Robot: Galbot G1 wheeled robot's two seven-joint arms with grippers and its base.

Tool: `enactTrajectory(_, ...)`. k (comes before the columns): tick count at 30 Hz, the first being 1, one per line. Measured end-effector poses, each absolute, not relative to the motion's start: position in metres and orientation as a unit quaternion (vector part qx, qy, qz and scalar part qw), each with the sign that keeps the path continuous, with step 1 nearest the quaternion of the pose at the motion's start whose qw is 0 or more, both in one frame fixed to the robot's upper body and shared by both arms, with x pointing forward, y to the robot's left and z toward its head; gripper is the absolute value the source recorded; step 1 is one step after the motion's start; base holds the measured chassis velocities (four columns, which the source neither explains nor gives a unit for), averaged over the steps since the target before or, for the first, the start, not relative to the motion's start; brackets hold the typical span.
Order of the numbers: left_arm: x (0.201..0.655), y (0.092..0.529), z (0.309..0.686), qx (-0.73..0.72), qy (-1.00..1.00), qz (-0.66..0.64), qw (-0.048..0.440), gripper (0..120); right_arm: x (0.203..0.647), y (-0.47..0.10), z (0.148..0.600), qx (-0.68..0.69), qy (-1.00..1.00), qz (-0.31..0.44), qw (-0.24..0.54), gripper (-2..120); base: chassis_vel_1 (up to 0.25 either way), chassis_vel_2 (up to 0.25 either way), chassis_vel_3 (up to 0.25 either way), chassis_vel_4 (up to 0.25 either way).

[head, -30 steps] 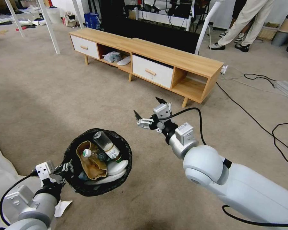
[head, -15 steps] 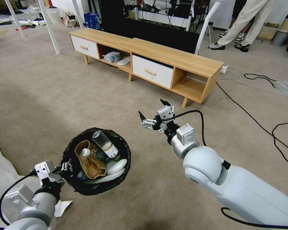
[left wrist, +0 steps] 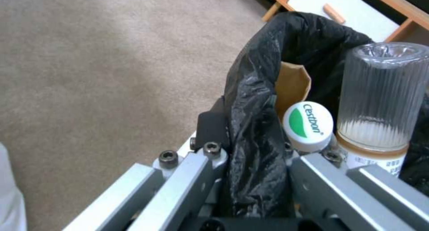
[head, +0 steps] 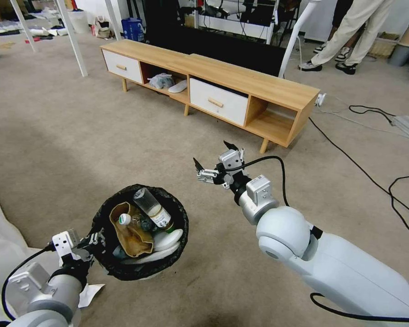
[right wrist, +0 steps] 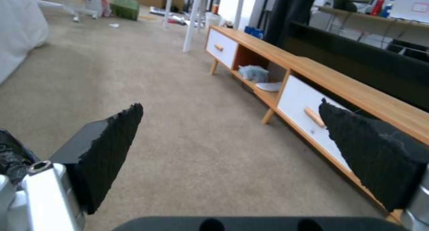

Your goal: Pick up the trash bin and place the garbage on the floor into it.

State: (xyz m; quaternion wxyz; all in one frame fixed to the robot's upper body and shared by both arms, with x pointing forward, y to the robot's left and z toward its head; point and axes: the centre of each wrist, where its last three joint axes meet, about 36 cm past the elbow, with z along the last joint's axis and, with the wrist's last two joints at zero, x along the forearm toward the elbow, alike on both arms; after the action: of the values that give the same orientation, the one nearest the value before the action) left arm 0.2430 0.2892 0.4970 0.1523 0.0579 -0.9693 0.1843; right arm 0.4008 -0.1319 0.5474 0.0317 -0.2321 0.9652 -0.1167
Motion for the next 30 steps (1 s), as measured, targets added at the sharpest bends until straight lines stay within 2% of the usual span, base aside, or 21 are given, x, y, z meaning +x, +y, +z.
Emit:
enactTrajectory(17,0.2455,0.2907,0.4945,0.064,-0.971,0.179,0.143,0,0.4028,-0.1332,0.5445,-0.228,0.966,-0.116,0.027,100,0.086,0.082,0.088,0.083)
enactTrajectory(30,0.2481,0.2920,0.4938,0.068,-0.972,0.178,0.139,0,0.4015,-0.1338,0.5408,-0.225,0.967,-0.115,0.021,100,0.005,0.003,0.001,0.003)
